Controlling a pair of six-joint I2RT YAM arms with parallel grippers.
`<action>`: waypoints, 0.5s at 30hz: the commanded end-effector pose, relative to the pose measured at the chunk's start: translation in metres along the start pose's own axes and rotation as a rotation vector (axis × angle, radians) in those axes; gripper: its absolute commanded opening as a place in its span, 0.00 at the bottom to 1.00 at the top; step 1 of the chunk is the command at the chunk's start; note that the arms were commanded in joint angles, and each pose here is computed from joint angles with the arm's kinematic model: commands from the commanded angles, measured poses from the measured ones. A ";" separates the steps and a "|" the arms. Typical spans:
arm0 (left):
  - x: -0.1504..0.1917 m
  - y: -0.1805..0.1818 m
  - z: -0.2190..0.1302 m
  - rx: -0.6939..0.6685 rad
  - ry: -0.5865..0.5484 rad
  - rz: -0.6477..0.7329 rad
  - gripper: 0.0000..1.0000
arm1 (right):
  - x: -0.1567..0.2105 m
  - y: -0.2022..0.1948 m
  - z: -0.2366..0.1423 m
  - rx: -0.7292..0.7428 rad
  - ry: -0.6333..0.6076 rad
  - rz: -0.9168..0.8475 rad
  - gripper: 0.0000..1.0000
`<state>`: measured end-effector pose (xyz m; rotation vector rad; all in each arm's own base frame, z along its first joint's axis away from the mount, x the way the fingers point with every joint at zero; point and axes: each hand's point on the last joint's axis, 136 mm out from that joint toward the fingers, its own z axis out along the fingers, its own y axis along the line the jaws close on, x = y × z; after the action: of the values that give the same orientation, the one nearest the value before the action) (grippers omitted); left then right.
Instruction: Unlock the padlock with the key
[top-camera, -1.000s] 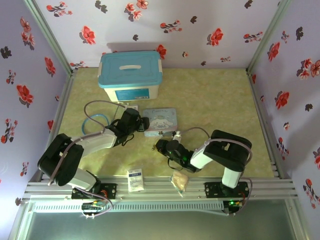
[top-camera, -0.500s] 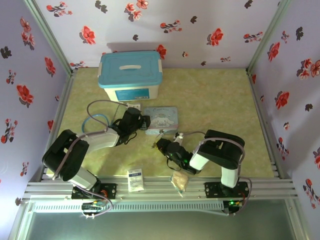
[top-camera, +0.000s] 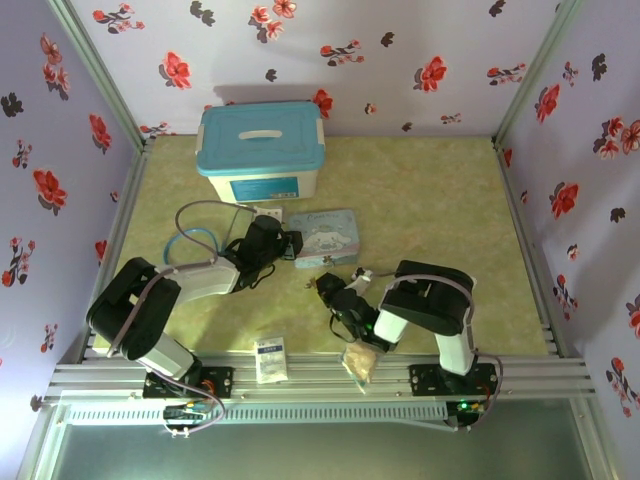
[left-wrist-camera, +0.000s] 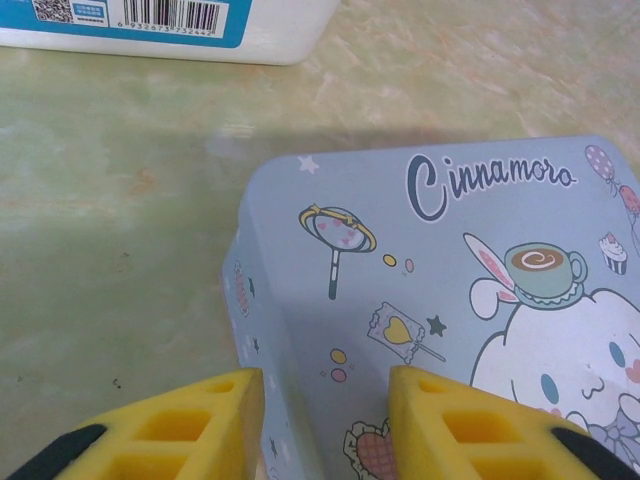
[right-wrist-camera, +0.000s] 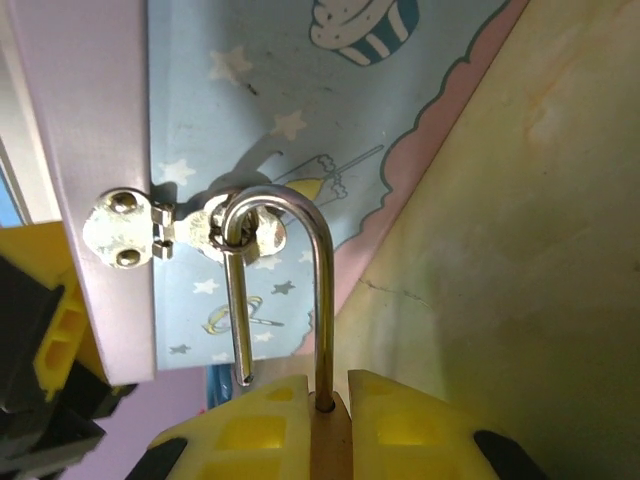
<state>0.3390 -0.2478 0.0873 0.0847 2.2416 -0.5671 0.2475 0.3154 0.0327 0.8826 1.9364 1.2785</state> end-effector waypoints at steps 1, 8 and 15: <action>0.043 0.029 -0.001 -0.098 0.162 0.027 0.36 | -0.020 -0.019 0.004 0.023 -0.149 0.055 0.00; 0.042 0.035 0.001 -0.126 0.166 0.025 0.36 | -0.031 -0.016 0.006 -0.030 -0.241 0.084 0.00; 0.048 0.045 0.002 -0.148 0.179 0.017 0.36 | -0.050 -0.020 -0.009 -0.004 -0.285 0.059 0.00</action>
<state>0.3403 -0.2456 0.0876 0.0799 2.2534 -0.5605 0.2623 0.2966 0.0410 1.0583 1.6975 1.2964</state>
